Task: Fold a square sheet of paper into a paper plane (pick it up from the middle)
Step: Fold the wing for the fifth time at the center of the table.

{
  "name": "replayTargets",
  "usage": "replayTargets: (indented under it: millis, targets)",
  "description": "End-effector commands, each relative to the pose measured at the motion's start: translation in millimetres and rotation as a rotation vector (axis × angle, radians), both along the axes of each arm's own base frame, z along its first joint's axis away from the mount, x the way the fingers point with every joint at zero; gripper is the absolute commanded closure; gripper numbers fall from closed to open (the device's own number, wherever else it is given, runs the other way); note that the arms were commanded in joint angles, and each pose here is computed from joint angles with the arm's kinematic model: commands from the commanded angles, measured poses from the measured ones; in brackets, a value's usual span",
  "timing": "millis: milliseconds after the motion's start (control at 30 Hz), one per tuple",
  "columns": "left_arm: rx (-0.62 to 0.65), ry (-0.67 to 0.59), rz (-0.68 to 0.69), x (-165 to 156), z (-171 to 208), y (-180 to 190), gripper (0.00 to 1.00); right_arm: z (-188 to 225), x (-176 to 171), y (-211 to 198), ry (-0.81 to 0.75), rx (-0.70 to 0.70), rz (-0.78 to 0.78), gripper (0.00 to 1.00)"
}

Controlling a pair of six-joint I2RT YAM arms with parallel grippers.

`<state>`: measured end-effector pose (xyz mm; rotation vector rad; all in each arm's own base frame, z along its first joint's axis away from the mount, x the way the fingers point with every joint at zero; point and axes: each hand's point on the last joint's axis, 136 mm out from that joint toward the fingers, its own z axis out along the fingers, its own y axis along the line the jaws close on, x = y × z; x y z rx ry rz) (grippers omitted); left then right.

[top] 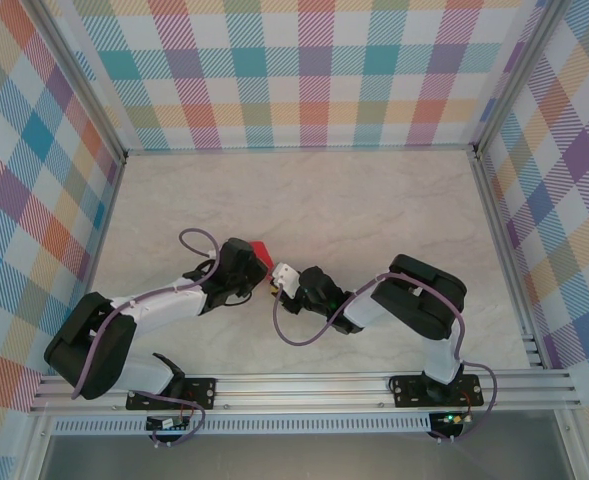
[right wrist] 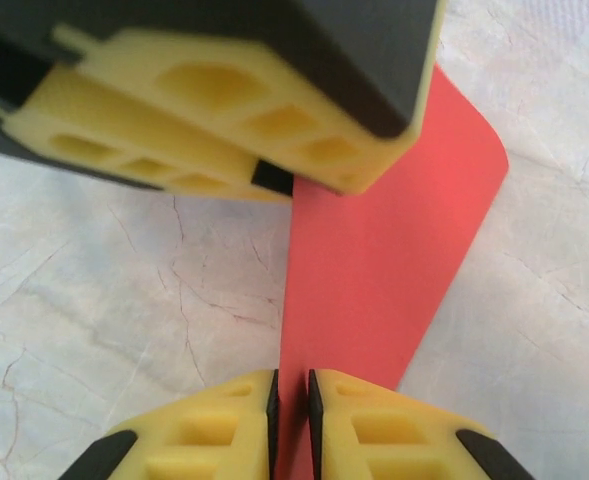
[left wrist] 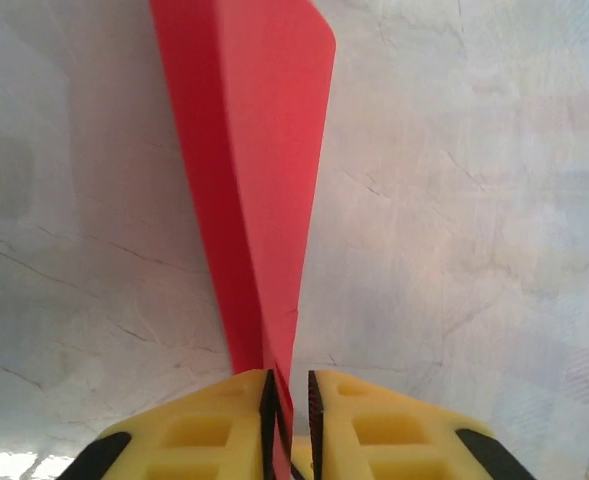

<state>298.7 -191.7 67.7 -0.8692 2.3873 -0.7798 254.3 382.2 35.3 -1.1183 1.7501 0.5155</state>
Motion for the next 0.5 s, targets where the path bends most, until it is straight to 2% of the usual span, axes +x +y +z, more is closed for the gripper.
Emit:
replayTargets:
  millis: [0,100,300,467]
  targets:
    - [0.010,0.011,0.006,0.4,0.8,9.5,0.78,2.0,-6.4,0.6,-0.002,0.010,0.023,0.84]
    - [0.021,0.020,0.005,1.8,-2.5,14.4,0.74,-0.4,-8.1,-1.2,-0.001,-0.001,0.030,0.84]
    - [0.037,0.037,-0.001,5.0,-8.4,22.2,0.74,-0.1,-10.1,-1.7,-0.006,-0.014,0.043,0.82]
    - [0.041,0.050,-0.009,6.8,-12.1,23.6,0.82,4.1,-10.1,-1.7,-0.006,-0.011,0.044,0.78]
